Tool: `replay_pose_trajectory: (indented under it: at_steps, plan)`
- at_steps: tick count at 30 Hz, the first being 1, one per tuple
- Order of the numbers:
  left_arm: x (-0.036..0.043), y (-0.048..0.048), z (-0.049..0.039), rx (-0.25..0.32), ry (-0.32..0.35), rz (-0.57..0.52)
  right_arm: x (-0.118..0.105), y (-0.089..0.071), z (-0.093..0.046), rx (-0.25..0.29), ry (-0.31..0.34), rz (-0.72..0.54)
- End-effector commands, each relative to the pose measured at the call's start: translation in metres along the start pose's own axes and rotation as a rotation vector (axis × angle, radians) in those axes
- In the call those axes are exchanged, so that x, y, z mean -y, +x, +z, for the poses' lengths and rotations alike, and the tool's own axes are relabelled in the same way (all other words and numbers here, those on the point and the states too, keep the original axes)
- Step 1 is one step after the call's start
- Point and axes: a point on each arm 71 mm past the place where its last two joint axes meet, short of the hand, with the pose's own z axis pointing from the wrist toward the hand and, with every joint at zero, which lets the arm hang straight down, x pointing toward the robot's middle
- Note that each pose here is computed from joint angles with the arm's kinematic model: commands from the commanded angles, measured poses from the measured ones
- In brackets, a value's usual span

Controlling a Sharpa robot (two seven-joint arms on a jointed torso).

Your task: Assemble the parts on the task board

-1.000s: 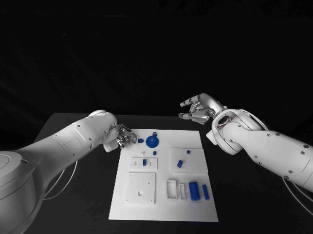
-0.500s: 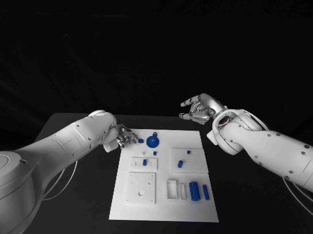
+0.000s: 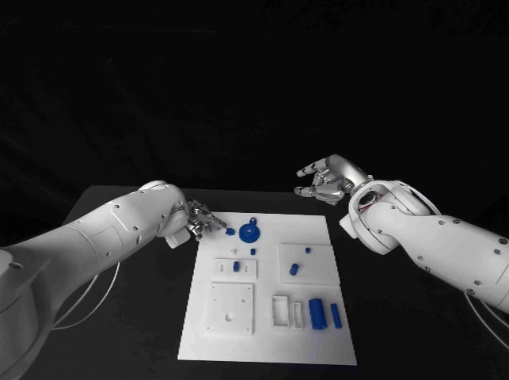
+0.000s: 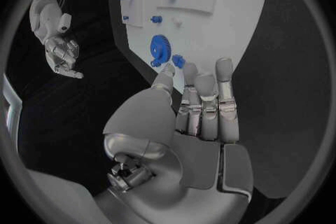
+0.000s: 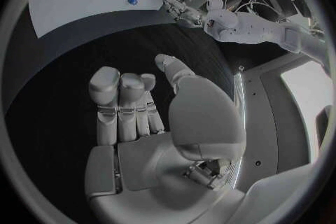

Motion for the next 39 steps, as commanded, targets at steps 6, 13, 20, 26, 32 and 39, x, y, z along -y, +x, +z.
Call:
replay_pose_trajectory:
  at_steps: [6,13,20,26,32,39]
  plan:
    - [0.021,-0.0125,-0.0134,0.224,0.316,0.07,0.0,0.0,0.0,-0.012,-0.008,-0.014]
    - [0.0307,-0.0133,-0.0273,0.367,0.536,0.285,0.001,0.0,0.0,-0.013,-0.008,-0.018]
    - [0.0279,-0.0004,-0.0286,0.4,0.592,0.499,0.002,0.0,0.0,-0.013,-0.008,-0.022]
    - [0.0234,0.0131,-0.0236,0.377,0.574,0.622,0.001,0.0,0.0,-0.014,-0.01,-0.023]
    - [0.0208,0.0248,-0.0189,0.345,0.557,0.685,0.001,0.001,0.0,-0.016,-0.01,-0.024]
    - [0.0219,0.0348,-0.014,0.321,0.562,0.708,0.0,0.002,0.001,-0.018,-0.013,-0.022]
